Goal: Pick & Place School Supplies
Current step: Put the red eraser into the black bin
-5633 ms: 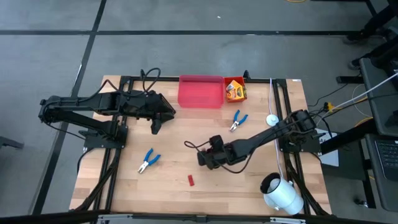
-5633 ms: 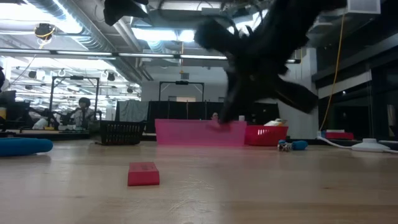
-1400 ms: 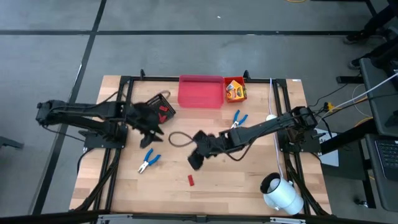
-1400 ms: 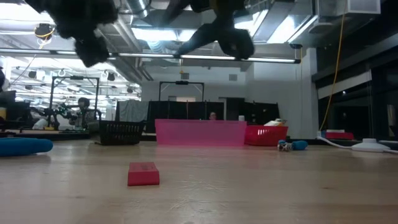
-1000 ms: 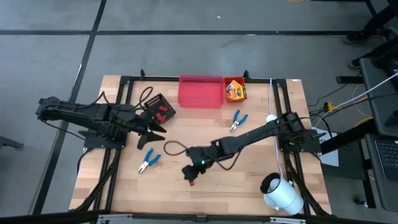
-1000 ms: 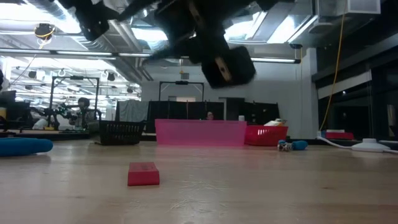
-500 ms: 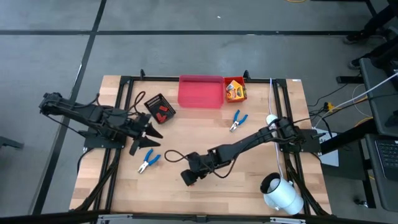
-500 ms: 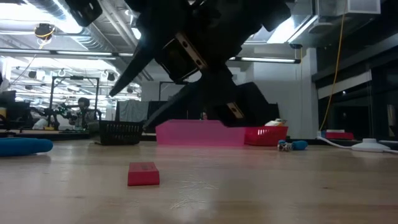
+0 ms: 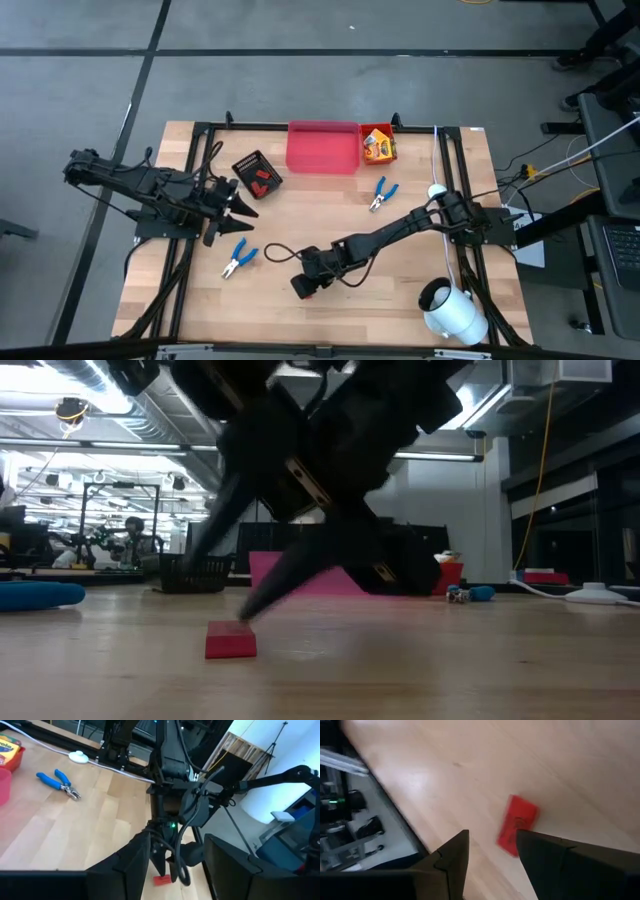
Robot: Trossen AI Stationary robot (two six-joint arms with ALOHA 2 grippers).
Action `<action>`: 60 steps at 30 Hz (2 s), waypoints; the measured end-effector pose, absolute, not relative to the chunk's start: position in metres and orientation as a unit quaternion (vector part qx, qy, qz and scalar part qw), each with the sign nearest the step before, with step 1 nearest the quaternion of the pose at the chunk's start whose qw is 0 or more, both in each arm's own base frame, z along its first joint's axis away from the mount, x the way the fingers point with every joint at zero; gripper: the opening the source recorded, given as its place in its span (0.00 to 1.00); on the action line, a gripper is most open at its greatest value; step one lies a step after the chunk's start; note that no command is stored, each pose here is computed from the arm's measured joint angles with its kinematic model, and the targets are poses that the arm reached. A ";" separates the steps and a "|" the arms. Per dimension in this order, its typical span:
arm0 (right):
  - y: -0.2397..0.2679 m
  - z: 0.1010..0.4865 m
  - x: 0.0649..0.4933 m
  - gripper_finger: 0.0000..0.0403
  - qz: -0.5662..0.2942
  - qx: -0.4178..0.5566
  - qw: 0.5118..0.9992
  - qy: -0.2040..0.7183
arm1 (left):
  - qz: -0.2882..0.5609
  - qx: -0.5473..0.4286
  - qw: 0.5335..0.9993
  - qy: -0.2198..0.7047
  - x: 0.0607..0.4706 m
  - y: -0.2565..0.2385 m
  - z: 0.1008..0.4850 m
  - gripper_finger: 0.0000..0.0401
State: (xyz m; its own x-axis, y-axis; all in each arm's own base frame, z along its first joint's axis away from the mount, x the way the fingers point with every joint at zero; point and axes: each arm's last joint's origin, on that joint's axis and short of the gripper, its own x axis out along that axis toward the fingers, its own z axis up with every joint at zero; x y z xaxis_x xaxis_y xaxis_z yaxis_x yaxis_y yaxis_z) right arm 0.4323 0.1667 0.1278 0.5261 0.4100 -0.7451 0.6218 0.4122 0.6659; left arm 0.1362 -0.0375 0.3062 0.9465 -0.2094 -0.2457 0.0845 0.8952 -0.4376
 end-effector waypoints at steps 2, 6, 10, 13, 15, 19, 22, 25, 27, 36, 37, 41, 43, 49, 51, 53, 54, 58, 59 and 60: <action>0.167 0.127 0.432 0.42 -0.077 0.534 0.690 0.483 | -0.076 -0.216 0.963 0.143 0.136 -0.037 0.307 0.46; 0.166 0.126 0.432 0.42 -0.079 0.531 0.690 0.485 | -0.076 -0.216 0.963 0.143 0.135 -0.037 0.307 0.46; 0.166 0.126 0.431 0.42 -0.081 0.529 0.691 0.485 | -0.076 -0.216 0.963 0.142 0.135 -0.037 0.307 0.46; 0.166 0.124 0.431 0.42 -0.082 0.528 0.691 0.486 | -0.076 -0.217 0.963 0.140 0.135 -0.037 0.307 0.46; 0.166 0.123 0.432 0.42 -0.081 0.529 0.689 0.489 | -0.075 -0.217 0.963 0.140 0.135 -0.037 0.307 0.46; 0.168 0.118 0.432 0.42 -0.075 0.530 0.684 0.496 | -0.073 -0.218 0.963 0.138 0.135 -0.037 0.307 0.46; 0.167 0.117 0.432 0.42 -0.078 0.529 0.682 0.499 | -0.071 -0.222 0.964 0.131 0.134 -0.036 0.309 0.46; 0.166 0.115 0.429 0.42 -0.091 0.523 0.677 0.510 | -0.070 -0.223 0.964 0.125 0.132 -0.036 0.310 0.46; 0.164 0.113 0.428 0.42 -0.099 0.520 0.672 0.518 | -0.069 -0.223 0.965 0.122 0.131 -0.035 0.311 0.46; 0.163 0.112 0.427 0.35 -0.105 0.516 0.673 0.520 | -0.066 -0.228 0.965 0.111 0.127 -0.034 0.313 0.46; 0.163 0.112 0.427 0.33 -0.107 0.514 0.675 0.519 | -0.066 -0.229 0.965 0.111 0.127 -0.034 0.313 0.46; 0.162 0.111 0.426 0.22 -0.113 0.507 0.679 0.519 | -0.066 -0.234 0.964 0.109 0.126 -0.034 0.314 0.46; 0.162 0.110 0.426 0.14 -0.110 0.502 0.683 0.520 | -0.066 -0.234 0.964 0.110 0.126 -0.033 0.314 0.46; 0.162 0.111 0.427 0.03 -0.105 0.489 0.700 0.510 | -0.066 -0.234 0.964 0.110 0.126 -0.034 0.314 0.46; 0.162 0.112 0.429 0.03 -0.097 0.484 0.710 0.503 | -0.066 -0.234 0.964 0.111 0.126 -0.034 0.314 0.46; 0.165 0.115 0.430 0.03 -0.089 0.474 0.726 0.490 | -0.065 -0.234 0.964 0.112 0.126 -0.034 0.313 0.46; 0.166 0.120 0.433 0.03 -0.088 0.465 0.739 0.479 | -0.064 -0.233 0.963 0.117 0.126 -0.033 0.312 0.46; 0.169 0.165 0.443 0.03 -0.101 0.427 0.795 0.420 | -0.024 -0.242 0.953 0.183 0.124 -0.032 0.298 0.46; 0.168 0.182 0.445 0.03 -0.108 0.414 0.809 0.402 | -0.009 -0.248 0.946 0.207 0.123 -0.031 0.293 0.46; 0.168 0.198 0.445 0.03 -0.116 0.398 0.824 0.386 | 0.002 -0.253 0.940 0.228 0.123 -0.031 0.289 0.46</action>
